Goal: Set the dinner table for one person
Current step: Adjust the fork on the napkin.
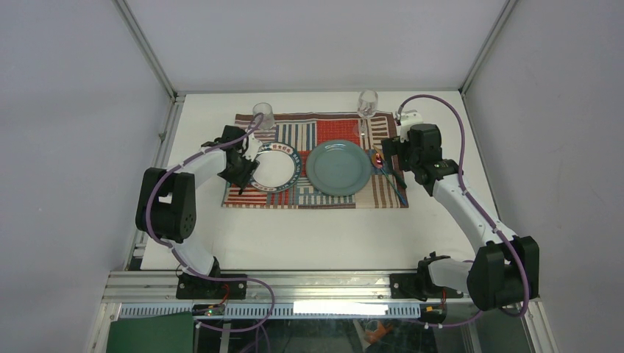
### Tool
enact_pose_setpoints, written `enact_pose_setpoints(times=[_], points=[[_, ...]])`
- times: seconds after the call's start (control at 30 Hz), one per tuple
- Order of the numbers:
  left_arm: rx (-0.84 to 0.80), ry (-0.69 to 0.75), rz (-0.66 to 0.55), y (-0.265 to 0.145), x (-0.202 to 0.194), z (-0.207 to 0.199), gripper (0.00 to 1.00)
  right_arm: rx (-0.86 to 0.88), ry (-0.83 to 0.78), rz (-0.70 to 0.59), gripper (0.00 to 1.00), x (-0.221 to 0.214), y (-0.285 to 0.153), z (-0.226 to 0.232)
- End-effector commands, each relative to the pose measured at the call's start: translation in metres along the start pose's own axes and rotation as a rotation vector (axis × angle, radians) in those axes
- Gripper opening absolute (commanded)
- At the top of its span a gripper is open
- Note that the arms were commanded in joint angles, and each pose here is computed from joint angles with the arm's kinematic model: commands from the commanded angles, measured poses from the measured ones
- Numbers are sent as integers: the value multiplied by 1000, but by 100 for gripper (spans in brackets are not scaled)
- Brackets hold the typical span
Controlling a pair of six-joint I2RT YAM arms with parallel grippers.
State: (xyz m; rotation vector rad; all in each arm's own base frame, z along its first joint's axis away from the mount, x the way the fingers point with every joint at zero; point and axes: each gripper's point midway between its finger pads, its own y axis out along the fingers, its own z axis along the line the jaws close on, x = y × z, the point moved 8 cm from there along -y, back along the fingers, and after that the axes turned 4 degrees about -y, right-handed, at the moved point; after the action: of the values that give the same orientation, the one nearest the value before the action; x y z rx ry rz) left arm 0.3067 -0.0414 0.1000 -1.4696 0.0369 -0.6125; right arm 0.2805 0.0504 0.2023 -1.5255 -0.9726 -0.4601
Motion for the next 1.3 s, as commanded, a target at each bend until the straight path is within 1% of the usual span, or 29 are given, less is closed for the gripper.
enact_pose_setpoints(times=[0.0, 0.27, 0.63, 1.27], points=[[54, -23, -79, -3, 22, 7, 53, -9, 3, -71, 100, 14, -10, -5], [85, -30, -88, -1, 22, 11, 53, -8, 5, -69, 100, 14, -10, -5], [103, -43, -106, 0, 32, 20, 53, -8, 4, -64, 100, 12, -10, -5], [19, -62, -156, 5, 60, 18, 53, -6, 2, -58, 100, 11, -9, -5]])
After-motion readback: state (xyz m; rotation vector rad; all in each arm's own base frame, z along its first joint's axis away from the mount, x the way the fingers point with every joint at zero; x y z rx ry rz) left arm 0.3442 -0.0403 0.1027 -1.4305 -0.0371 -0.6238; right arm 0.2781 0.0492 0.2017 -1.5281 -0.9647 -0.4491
